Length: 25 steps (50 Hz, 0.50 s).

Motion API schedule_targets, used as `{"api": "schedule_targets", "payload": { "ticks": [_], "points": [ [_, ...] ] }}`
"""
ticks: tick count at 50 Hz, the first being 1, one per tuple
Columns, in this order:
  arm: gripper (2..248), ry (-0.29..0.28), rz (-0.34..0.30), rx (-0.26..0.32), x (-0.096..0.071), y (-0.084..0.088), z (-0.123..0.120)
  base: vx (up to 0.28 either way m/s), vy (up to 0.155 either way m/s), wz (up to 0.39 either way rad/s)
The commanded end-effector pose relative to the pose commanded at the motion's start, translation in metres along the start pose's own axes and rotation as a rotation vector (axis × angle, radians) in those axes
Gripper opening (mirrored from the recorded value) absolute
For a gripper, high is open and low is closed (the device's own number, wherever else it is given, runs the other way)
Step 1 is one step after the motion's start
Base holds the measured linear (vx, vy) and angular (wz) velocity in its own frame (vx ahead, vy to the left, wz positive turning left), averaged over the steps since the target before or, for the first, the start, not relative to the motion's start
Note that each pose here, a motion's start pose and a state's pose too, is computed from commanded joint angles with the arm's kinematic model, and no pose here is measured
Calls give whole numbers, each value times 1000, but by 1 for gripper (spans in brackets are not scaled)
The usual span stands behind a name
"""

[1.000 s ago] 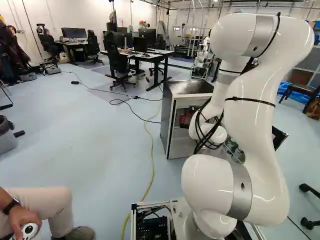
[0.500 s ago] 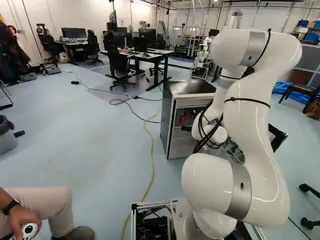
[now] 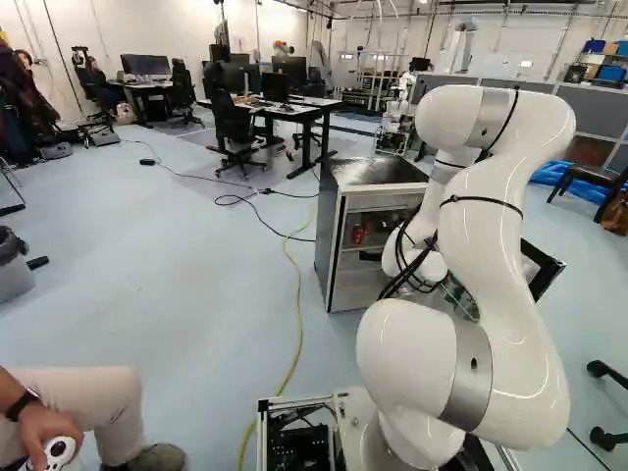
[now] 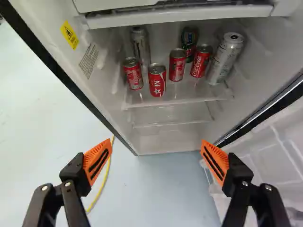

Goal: Grab a drink from the fridge

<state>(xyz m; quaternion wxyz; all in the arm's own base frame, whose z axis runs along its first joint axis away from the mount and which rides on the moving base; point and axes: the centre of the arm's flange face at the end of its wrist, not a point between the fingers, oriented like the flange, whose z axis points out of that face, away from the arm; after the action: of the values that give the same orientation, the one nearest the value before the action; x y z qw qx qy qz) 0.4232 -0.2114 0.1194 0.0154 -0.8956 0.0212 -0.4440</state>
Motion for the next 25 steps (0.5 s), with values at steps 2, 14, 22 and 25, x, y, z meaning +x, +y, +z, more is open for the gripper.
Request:
{"api": "schedule_targets", "payload": {
  "ticks": [2, 14, 22, 25],
  "points": [
    [247, 1, -2, 3, -1, 3, 3, 0, 0, 0],
    [247, 16, -22, 20, 0, 15, 15, 0, 0, 0],
    [247, 28, -37, 30, 3, 21, 22, 0, 0, 0],
    [247, 32, -41, 32, 4, 24, 24, 0, 0, 0]
  ]
}}
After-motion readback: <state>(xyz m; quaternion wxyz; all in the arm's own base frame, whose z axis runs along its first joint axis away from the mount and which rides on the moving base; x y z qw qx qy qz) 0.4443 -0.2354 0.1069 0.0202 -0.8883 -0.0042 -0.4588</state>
